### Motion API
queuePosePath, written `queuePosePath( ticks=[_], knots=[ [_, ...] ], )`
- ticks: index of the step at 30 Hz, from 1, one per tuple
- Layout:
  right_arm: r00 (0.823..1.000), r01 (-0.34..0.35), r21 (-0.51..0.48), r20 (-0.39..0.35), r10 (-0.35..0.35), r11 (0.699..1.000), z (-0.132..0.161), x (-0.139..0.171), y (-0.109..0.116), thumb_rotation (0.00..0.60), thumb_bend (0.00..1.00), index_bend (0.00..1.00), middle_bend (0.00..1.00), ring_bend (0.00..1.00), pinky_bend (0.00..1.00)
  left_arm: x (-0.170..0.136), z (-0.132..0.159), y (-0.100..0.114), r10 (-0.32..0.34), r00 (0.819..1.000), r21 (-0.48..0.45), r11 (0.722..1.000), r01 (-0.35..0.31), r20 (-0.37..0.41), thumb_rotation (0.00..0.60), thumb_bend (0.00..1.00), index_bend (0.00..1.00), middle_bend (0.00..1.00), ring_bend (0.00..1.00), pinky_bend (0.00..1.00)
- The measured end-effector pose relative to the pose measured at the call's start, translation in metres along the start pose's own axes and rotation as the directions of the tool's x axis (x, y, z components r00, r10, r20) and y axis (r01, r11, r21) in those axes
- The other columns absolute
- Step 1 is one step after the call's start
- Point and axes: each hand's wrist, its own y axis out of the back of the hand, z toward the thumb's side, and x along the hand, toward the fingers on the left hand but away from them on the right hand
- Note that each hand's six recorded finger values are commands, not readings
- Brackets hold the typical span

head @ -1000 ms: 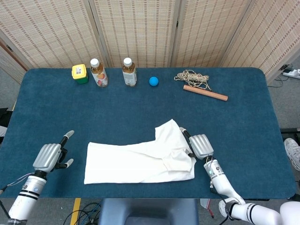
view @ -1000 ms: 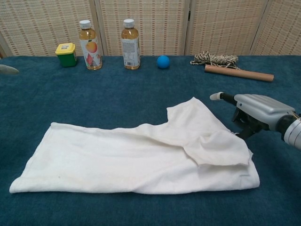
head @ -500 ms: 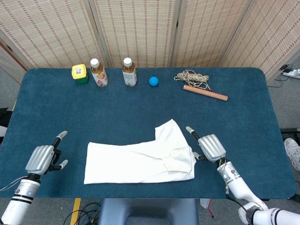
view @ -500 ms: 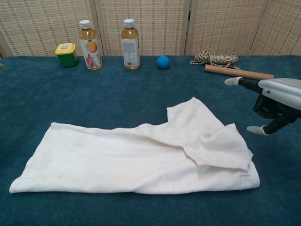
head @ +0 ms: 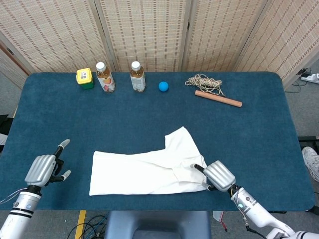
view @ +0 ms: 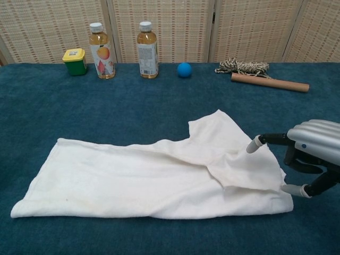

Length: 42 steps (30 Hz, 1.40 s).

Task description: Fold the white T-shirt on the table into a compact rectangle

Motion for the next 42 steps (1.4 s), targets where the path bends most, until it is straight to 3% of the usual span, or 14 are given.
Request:
queuePosePath(
  ticks=[9,15,25,32,42],
  knots=[
    [0.999,-0.038,0.042,-0.015,0.039,0.998,0.005,-0.018,-0.012,0.600,0.32,0.26,0.95,0.93,0.95,-0.004,-0.007,-0.001,-0.004,1.000,-0.006,1.000,0.004,-0.019,0.600,0.29,0.00,0.91,0.89,1.00],
    [0.999,-0.049,0.061,-0.016,0.050,0.997,0.009,-0.034,-0.018,0.600,0.40,0.34,0.96,0.93,0.95,-0.005,-0.011,0.000,0.002,1.000,-0.009,1.000,-0.002,-0.029,0.600,0.30,0.00,0.91,0.89,1.00],
    [1.000,-0.018,0.071,-0.008,0.019,0.997,0.010,-0.050,-0.019,0.600,0.54,0.58,0.98,0.95,0.95,-0.008,-0.018,-0.001,0.001,0.999,-0.013,1.000,-0.001,-0.047,0.600,0.29,0.00,0.91,0.89,1.00],
    [1.000,-0.003,0.060,-0.007,0.003,0.998,0.006,-0.049,-0.015,0.600,0.56,0.60,0.98,0.96,0.95,-0.008,-0.019,0.001,0.003,0.999,-0.012,1.000,-0.004,-0.051,0.600,0.29,0.00,0.91,0.89,1.00],
    [0.999,0.044,0.011,0.003,-0.044,0.999,0.004,-0.054,-0.007,0.600,0.59,0.73,1.00,0.96,0.96,-0.006,-0.017,0.003,0.010,0.999,-0.011,1.000,-0.011,-0.048,0.600,0.29,0.00,0.91,0.89,1.00]
  ],
)
